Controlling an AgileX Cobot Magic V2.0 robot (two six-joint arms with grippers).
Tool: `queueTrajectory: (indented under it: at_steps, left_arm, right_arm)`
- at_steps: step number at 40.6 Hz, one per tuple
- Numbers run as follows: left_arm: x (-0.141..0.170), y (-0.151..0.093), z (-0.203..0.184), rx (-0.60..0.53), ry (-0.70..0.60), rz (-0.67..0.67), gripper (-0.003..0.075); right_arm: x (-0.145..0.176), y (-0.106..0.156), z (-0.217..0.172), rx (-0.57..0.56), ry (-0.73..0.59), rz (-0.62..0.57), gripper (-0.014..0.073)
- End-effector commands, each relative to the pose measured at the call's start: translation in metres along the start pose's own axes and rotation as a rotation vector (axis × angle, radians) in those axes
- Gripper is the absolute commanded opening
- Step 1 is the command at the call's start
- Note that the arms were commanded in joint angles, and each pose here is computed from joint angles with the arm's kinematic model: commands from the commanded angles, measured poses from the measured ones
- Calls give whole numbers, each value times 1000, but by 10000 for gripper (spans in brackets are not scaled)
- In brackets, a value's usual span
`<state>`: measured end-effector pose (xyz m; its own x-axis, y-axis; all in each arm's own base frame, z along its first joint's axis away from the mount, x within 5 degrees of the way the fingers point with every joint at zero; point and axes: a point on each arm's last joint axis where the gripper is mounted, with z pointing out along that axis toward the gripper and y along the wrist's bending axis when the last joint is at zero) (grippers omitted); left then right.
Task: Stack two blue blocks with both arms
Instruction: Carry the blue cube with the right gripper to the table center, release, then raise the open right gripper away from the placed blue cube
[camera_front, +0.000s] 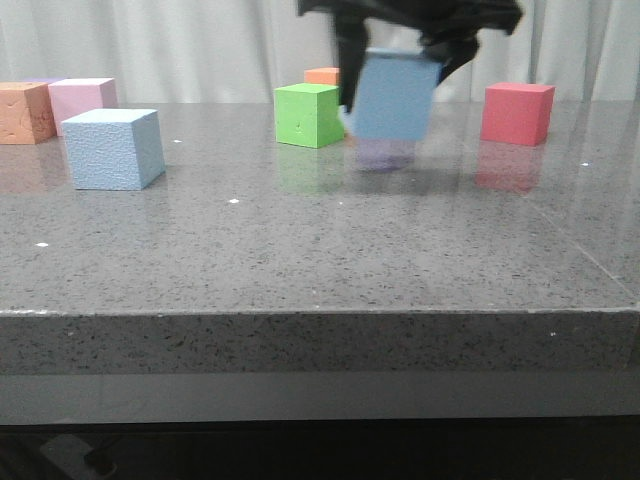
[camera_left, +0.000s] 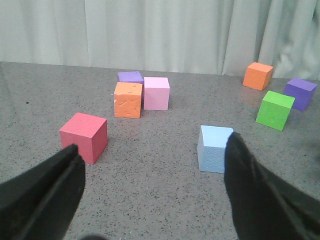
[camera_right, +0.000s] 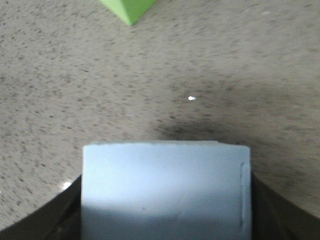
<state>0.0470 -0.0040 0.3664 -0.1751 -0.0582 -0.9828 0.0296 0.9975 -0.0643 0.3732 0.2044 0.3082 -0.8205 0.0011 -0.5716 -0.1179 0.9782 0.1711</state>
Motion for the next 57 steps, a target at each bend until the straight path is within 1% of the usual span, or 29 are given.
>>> queueTrajectory:
  at_steps: [1,4,7,13,16,24,32,37,41,45,50,53,57]
  left_arm:
    - [-16,-1,-1,8,-88,-9,565]
    - [-16,-1,-1,8,-88,-9,565]
    - [-16,-1,-1,8,-88,-9,565]
    - [-16,-1,-1,8,-88,-9,565]
    - [-16,-1,-1,8,-88,-9,565]
    - [-16,-1,-1,8,-88,-9,565]
    - [-16,-1,-1,8,-88,-9,565]
    - [-16,-1,-1,8,-88,-9,565]
    - [-16,-1,-1,8,-88,-9,565]
    - [-16,-1,-1,8,-88,-9,565]
    - [-16,-1,-1,8,-88,-9,565]
    - [-16,-1,-1,8,-88,-9,565]
    - [-16,-1,-1,8,-88,-9,565]
  right_arm:
    - [-15,17,-14,-53,-88,31,447]
    - [-14,27,-4,-74,-98,23,449]
    - [-13,34,2,-93,-109,11,473]
    - [-10,34,4,-84,-86,37,534]
    - [-11,33,4,-79,-85,37,545]
    - [-11,33,4,-77,-84,39,545]
    - [-17,34,-1,-97,-122,95,545]
    - [-22,34,-13,-104,-149,116,545]
    - [-26,32,-26,-100,-180,105,545]
    - [-30,25,-44,-62,-215,79,545]
    - [-30,7,-75,15,-204,58,545]
    - [-25,-2,-94,40,-194,16,545]
    - [-11,-12,-114,56,-180,-103,543]
